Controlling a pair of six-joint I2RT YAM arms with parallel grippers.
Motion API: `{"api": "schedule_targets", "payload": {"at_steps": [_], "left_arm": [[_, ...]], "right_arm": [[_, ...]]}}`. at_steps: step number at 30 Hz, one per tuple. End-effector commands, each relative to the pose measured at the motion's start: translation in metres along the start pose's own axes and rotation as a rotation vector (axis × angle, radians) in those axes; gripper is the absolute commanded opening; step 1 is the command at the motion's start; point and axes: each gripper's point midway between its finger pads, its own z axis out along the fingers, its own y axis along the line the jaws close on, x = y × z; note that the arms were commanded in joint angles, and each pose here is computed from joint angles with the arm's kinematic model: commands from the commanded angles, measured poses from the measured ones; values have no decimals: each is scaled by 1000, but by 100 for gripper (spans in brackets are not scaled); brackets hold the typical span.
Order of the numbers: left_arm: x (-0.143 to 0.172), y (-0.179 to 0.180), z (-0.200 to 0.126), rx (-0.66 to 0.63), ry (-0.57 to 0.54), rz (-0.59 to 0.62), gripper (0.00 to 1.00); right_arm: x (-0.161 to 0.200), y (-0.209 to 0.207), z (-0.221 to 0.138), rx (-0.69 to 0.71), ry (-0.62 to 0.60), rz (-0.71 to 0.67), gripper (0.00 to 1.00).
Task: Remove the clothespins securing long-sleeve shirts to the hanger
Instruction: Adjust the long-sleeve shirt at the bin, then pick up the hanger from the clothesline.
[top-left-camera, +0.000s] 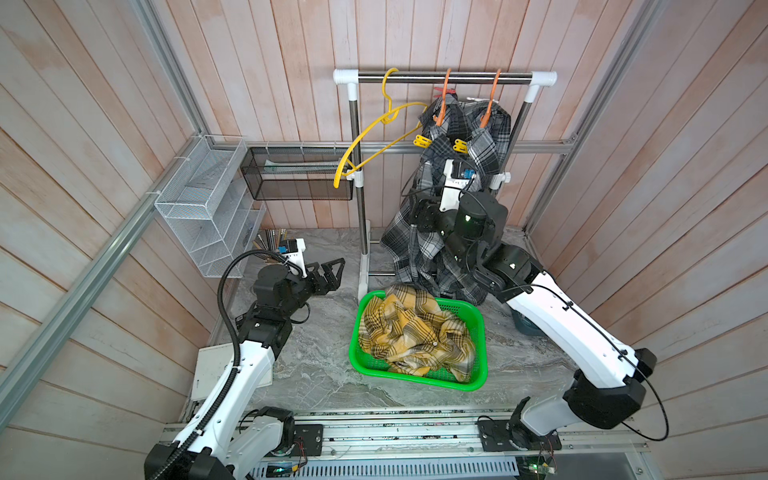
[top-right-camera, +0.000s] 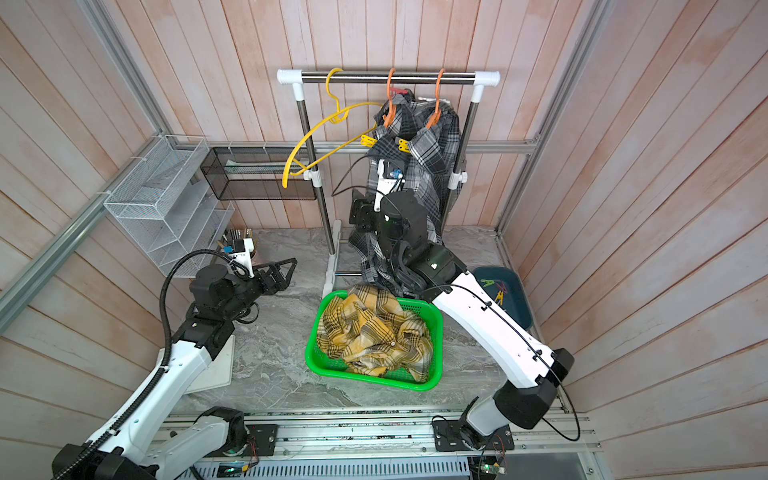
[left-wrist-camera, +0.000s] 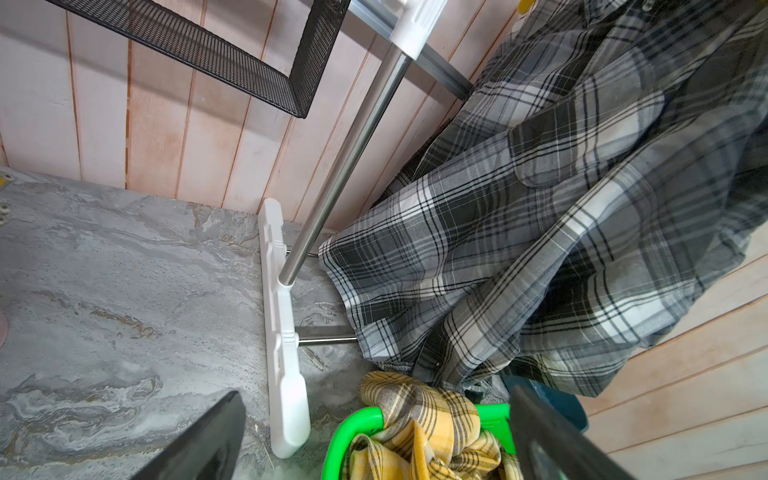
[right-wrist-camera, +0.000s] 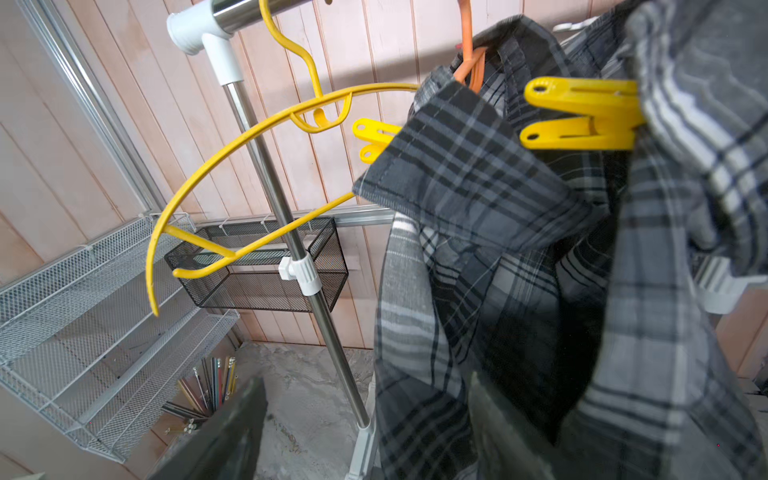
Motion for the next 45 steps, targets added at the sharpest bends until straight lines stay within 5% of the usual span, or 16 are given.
{"api": "schedule_targets", "payload": {"at_steps": [1,13,31,45], "left_arm": [[-3,-4,-5,30,-20,0,100],[-2,0,-10,29,-26,-20,100],[2,2,-5,50,-16,-54,100],[1,0,-3,68,-14,-71,100]], "right_arm": [[-13,-5,16,38,-15,-40,78],[-2,-45,54,220,28,-87,72],[-18,-52,60,243,-7,-167,1],[-74,-42,46,211,-134,-171,0]]}}
